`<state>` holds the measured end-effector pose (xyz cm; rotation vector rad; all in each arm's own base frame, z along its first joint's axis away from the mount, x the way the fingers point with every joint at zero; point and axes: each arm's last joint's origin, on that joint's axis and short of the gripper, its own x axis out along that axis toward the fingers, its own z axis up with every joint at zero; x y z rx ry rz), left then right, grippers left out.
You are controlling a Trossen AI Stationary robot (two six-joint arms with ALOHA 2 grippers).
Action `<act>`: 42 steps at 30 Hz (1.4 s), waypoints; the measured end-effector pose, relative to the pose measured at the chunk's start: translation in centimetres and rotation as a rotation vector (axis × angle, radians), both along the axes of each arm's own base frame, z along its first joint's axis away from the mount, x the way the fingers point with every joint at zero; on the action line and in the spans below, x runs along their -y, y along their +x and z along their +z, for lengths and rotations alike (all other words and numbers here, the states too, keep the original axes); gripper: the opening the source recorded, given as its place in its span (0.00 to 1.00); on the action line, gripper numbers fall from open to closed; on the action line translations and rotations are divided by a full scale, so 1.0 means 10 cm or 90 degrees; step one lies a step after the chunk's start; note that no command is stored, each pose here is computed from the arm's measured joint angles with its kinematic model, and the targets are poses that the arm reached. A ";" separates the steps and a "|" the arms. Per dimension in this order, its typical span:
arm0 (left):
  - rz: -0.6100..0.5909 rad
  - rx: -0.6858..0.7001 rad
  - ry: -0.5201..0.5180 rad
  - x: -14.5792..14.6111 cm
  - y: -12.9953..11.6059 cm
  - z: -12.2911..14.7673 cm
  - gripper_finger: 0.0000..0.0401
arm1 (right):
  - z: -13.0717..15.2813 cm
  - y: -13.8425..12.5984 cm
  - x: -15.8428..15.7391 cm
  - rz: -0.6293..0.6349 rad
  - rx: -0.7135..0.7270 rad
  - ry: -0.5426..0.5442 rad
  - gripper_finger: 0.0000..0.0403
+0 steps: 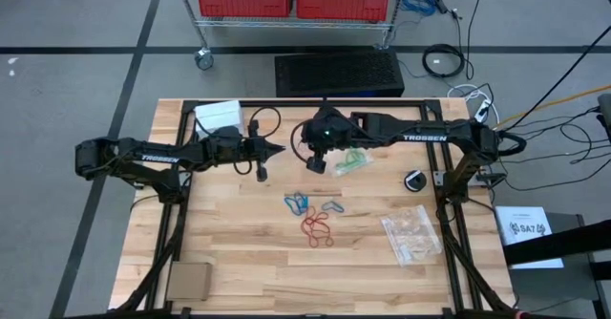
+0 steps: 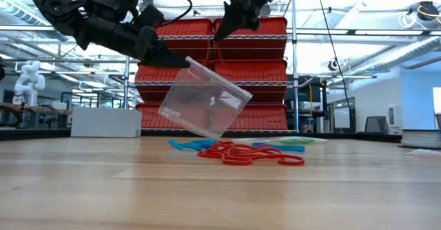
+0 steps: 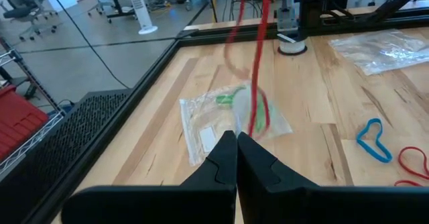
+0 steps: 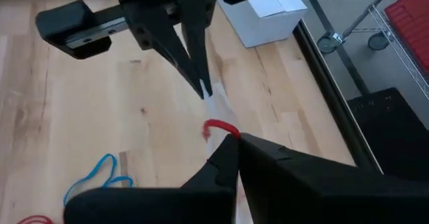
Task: Sort rubber bands
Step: Put the red rubber band into the top left transparent zip lock bag
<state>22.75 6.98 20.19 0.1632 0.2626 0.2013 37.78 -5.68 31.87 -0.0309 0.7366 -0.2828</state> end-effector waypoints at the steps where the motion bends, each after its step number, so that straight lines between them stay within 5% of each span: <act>1: 0.000 0.000 0.000 0.00 0.00 0.00 0.00 | 0.00 0.00 0.00 -0.002 0.002 -0.002 0.00; 18: 0.024 0.071 -0.080 -0.02 0.01 0.08 0.00 | 0.61 -0.07 0.00 -0.087 0.033 -0.116 0.00; 42: 0.083 0.110 -0.108 -0.05 0.01 0.12 0.00 | 0.74 -0.15 -0.04 -0.122 0.054 -0.150 0.00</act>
